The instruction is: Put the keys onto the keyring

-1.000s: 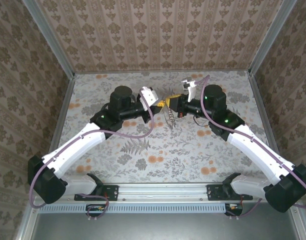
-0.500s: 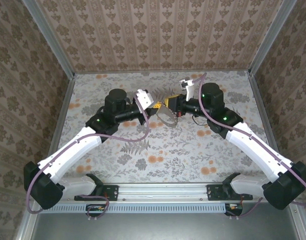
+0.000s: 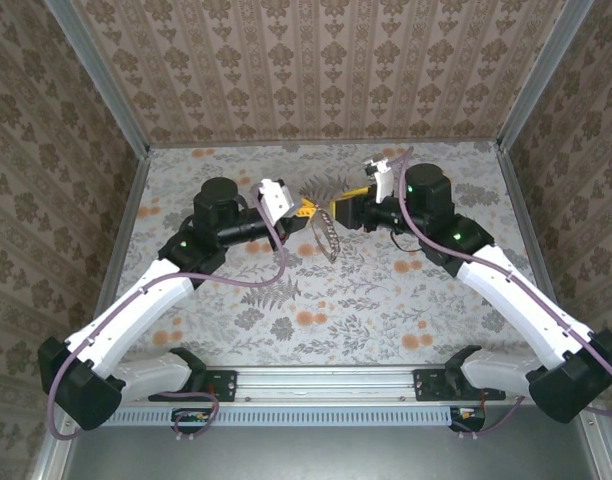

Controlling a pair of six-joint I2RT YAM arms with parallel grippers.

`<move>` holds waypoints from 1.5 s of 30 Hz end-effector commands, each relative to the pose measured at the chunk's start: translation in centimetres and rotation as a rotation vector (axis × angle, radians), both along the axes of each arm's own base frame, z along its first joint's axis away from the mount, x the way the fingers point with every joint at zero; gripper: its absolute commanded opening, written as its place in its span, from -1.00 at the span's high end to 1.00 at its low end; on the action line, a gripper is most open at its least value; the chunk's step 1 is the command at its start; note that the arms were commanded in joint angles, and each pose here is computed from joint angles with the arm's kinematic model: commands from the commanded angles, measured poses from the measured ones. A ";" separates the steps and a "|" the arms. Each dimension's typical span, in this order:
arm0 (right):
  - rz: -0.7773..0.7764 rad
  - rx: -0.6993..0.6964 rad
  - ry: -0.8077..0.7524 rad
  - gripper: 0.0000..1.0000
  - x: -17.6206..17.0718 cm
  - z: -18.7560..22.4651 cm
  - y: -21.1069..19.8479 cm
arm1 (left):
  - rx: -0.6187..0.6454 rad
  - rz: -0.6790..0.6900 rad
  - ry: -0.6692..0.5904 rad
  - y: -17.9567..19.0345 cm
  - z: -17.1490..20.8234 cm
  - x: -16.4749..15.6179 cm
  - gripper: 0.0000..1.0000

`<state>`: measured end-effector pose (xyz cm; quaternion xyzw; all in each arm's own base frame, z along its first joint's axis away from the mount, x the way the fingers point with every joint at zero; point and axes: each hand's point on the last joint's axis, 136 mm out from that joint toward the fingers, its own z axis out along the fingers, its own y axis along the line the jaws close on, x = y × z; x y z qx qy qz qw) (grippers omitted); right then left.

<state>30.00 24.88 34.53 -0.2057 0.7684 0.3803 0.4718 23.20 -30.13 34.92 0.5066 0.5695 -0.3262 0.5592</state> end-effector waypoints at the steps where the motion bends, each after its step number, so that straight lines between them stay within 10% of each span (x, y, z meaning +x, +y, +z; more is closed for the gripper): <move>1: 0.073 -0.041 -0.170 -0.02 -2.3 3.2 -0.5 | -0.071 -0.149 -0.023 0.6 2.9 -3.0 1.00; 14: 0.425 -0.018 -0.361 0.12 -7.7 5.2 3.9 | -0.089 -0.356 0.042 2.1 5.8 -7.3 1.00; 32: 0.486 0.008 -0.393 0.41 -8.6 5.6 5.7 | -0.082 -0.361 0.059 2.1 5.7 -7.5 1.00; 45: 0.477 -0.070 -0.413 1.00 -8.8 4.7 5.9 | -0.105 -0.325 0.048 2.6 6.2 -7.0 1.00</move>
